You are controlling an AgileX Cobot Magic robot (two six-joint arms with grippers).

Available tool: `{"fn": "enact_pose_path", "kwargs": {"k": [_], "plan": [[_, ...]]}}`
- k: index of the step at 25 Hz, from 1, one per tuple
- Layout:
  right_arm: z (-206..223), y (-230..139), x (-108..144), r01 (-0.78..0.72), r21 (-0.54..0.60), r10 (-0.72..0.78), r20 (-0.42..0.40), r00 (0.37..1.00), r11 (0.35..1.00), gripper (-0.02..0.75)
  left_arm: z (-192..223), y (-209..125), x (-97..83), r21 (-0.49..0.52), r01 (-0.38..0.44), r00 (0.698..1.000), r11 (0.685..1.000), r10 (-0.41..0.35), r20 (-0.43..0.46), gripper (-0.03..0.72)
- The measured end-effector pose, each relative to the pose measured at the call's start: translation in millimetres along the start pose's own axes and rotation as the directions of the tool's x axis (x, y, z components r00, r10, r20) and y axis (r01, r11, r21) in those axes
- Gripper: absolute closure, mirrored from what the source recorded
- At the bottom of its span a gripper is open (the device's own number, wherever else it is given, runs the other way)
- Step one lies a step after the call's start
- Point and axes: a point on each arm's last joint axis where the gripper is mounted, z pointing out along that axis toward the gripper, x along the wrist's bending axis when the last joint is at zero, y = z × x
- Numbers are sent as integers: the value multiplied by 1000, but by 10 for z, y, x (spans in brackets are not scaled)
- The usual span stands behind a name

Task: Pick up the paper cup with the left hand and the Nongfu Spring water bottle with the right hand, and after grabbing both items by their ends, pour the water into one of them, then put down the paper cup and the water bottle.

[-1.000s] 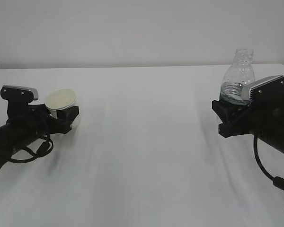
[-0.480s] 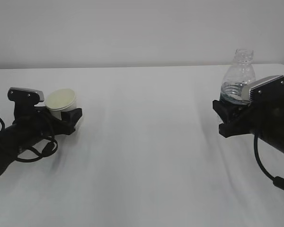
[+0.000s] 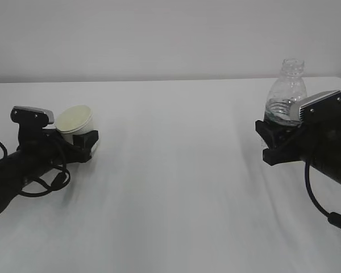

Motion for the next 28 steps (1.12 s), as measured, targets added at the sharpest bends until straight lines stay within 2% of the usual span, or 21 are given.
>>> {"fn": "enact_pose_path", "kwargs": {"k": [11, 16, 24, 28], "plan": [[0, 0, 0, 0, 0, 0, 0, 1000, 1000, 311, -10, -10, -64, 13, -32, 997, 999, 31, 69, 207], [0, 0, 0, 0, 0, 0, 0, 1000, 1000, 311, -114, 118, -125, -5, -52, 994, 999, 52, 99, 207], [-8, 30, 9, 11, -11, -11, -12, 1000, 1000, 311, -251, 258, -269, -15, -72, 974, 997, 74, 213, 208], [-9, 31, 29, 25, -13, -25, -35, 999, 1000, 311, -286, 321, -357, -18, -79, 951, 997, 81, 300, 208]]}}
